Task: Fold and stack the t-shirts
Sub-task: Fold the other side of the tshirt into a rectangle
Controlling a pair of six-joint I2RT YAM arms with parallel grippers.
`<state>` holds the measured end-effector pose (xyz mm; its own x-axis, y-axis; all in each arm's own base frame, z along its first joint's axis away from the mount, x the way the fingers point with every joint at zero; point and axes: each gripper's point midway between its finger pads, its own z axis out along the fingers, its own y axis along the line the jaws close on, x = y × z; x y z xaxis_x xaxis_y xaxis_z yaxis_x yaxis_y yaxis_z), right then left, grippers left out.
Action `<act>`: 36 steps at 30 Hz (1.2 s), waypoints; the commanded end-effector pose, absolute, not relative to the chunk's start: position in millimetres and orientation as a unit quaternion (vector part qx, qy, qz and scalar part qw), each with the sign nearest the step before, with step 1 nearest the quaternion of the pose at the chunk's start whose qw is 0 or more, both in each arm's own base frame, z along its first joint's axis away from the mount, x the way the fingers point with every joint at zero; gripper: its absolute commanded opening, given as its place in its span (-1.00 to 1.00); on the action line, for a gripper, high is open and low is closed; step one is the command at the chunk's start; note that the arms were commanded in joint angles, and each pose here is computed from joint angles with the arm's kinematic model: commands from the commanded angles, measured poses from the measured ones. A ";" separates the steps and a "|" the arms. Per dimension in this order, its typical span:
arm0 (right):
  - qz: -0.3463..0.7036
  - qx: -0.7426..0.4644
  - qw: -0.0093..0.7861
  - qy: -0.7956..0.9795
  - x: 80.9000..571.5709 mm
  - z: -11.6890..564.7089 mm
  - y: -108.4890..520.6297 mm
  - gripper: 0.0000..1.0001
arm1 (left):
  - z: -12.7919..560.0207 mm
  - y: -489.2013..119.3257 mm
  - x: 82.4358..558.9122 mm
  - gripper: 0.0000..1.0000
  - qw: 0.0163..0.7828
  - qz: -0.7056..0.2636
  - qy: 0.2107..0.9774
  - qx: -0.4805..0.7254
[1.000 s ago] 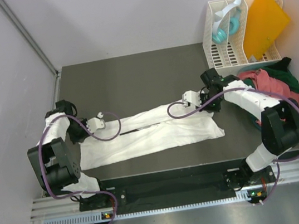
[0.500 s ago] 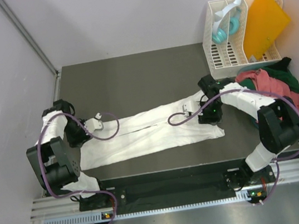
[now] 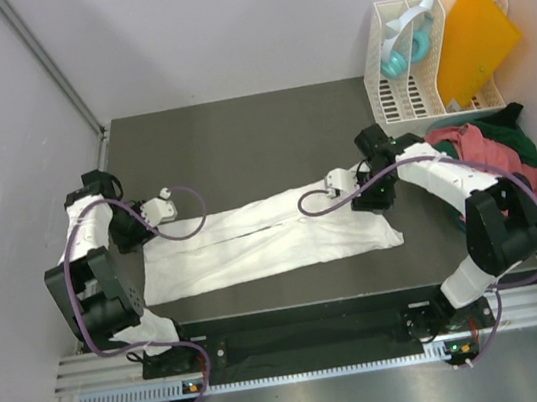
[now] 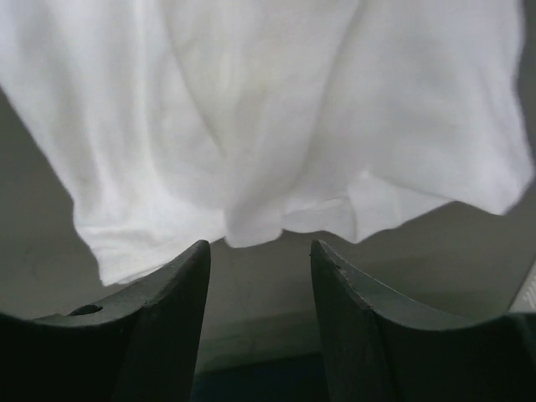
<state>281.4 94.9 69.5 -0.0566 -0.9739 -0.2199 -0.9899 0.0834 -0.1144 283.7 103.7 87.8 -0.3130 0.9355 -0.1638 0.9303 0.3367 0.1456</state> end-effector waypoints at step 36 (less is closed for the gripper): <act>0.253 -0.638 0.093 0.721 332.5 59.6 195.6 -0.07 | 67.5 65.1 327.0 0.05 0.207 -0.015 0.815 0.541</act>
